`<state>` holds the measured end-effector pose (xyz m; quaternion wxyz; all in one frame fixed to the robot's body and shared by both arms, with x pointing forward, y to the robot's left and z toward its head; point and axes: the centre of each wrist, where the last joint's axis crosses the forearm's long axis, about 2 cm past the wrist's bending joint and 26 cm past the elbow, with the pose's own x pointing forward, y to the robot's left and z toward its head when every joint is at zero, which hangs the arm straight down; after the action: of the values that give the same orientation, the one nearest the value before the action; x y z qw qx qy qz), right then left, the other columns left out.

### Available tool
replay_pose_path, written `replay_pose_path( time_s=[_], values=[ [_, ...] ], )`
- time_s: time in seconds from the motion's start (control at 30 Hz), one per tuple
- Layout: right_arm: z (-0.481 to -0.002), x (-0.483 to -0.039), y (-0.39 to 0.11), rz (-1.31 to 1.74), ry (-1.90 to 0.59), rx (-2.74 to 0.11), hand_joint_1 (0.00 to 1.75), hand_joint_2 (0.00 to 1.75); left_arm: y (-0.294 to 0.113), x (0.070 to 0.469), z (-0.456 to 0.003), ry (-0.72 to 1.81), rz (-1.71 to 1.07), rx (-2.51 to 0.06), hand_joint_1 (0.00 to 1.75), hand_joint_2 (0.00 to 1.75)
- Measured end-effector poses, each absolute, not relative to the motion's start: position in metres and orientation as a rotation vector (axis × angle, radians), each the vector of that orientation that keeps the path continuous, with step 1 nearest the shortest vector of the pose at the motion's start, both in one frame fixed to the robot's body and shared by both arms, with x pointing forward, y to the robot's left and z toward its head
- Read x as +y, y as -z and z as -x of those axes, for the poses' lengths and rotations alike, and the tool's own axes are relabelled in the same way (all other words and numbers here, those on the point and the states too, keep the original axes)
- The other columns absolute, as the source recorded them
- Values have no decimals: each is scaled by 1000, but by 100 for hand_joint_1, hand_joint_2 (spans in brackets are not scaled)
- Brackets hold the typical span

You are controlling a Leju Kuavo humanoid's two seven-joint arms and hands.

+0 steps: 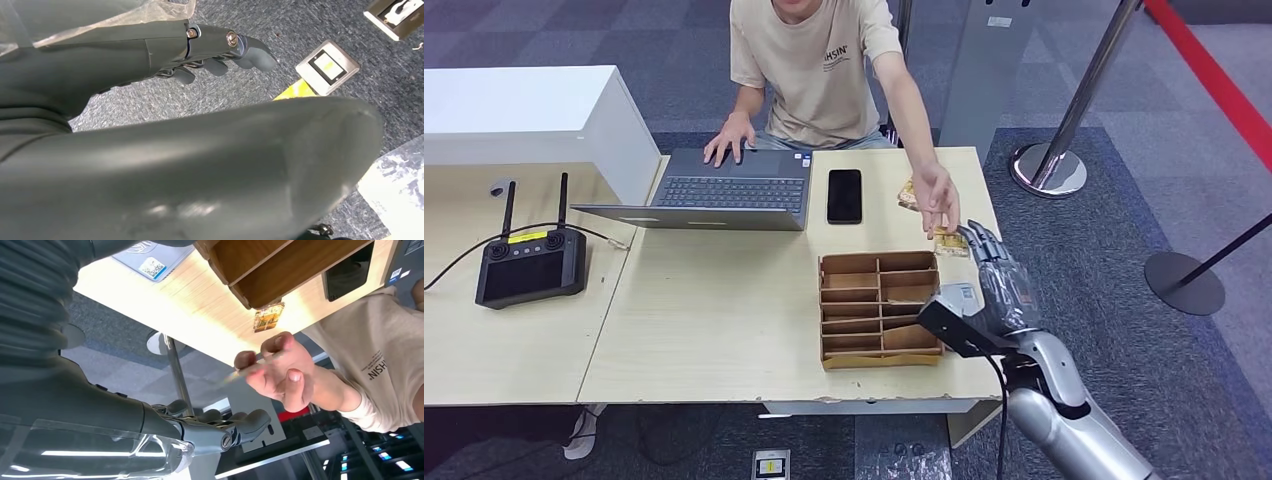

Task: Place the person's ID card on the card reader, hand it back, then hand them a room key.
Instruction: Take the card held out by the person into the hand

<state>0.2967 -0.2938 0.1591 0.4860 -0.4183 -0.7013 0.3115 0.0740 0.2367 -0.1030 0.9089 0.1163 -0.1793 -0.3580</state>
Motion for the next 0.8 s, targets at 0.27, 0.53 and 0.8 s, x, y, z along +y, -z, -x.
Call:
replay_pose_path(
  time_s=[0.27,0.53,0.8],
  values=[
    [-297,-291,-159,1029,-769,-1718,0,175,103,237,-74,744,-240,-371,0,0],
    [-297,-289,-159,1131,-745,-1769,175,175,103,237,-74,749,-242,-371,0,0],
    [-296,-285,-160,1180,-701,-1804,175,175,103,236,-74,750,-243,-368,0,0]
  ],
)
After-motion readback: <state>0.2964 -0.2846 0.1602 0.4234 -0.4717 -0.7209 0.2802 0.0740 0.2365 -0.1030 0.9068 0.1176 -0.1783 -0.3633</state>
